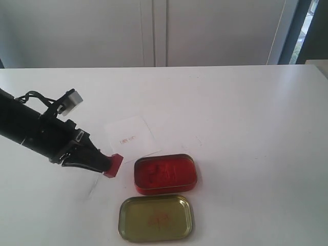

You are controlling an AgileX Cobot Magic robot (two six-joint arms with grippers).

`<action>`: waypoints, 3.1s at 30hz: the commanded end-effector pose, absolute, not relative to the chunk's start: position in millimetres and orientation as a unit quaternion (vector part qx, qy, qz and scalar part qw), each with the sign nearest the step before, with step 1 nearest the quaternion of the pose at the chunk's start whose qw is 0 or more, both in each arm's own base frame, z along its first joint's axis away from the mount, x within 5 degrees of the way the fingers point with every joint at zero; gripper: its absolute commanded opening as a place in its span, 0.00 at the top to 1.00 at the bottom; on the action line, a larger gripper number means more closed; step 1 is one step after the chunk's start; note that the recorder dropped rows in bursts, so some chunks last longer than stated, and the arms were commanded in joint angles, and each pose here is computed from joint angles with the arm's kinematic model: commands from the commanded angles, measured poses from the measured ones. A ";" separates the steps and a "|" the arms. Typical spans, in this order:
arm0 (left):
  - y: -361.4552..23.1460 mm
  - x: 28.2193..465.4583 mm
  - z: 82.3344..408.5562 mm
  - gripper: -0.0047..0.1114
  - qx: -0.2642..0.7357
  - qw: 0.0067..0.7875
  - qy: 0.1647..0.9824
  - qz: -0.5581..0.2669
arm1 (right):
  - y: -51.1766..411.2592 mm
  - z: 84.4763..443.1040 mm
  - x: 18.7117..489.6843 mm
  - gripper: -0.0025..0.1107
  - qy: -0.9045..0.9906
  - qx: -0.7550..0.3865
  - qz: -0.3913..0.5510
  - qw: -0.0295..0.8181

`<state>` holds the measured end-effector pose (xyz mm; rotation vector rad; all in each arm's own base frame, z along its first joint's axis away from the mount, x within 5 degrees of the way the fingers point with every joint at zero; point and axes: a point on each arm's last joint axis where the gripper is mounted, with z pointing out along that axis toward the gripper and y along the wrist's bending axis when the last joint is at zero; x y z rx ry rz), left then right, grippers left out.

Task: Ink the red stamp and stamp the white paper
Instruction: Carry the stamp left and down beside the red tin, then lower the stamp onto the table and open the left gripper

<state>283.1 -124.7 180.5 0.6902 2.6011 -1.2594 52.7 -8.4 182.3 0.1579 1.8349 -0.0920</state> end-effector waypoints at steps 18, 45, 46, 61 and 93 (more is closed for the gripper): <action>-125.8 290.4 138.9 0.96 0.185 0.039 0.882 -0.431 | -8.3 182.3 52.9 0.98 0.789 0.063 -0.041 0.610; -123.6 294.1 133.1 0.73 0.153 0.038 0.898 -0.410 | -8.3 182.3 52.9 0.98 0.789 0.063 -0.041 0.610; -123.4 293.8 132.8 0.69 0.154 0.037 0.899 -0.409 | -8.3 182.3 52.9 0.98 0.789 0.063 -0.041 0.610; -121.2 291.5 130.7 0.51 0.171 0.028 0.902 -0.395 | -8.3 182.3 52.9 0.98 0.789 0.063 -0.042 0.610; -103.7 292.6 132.5 0.51 0.173 0.023 0.915 -0.364 | -8.3 182.3 52.9 0.98 0.789 0.063 -0.042 0.610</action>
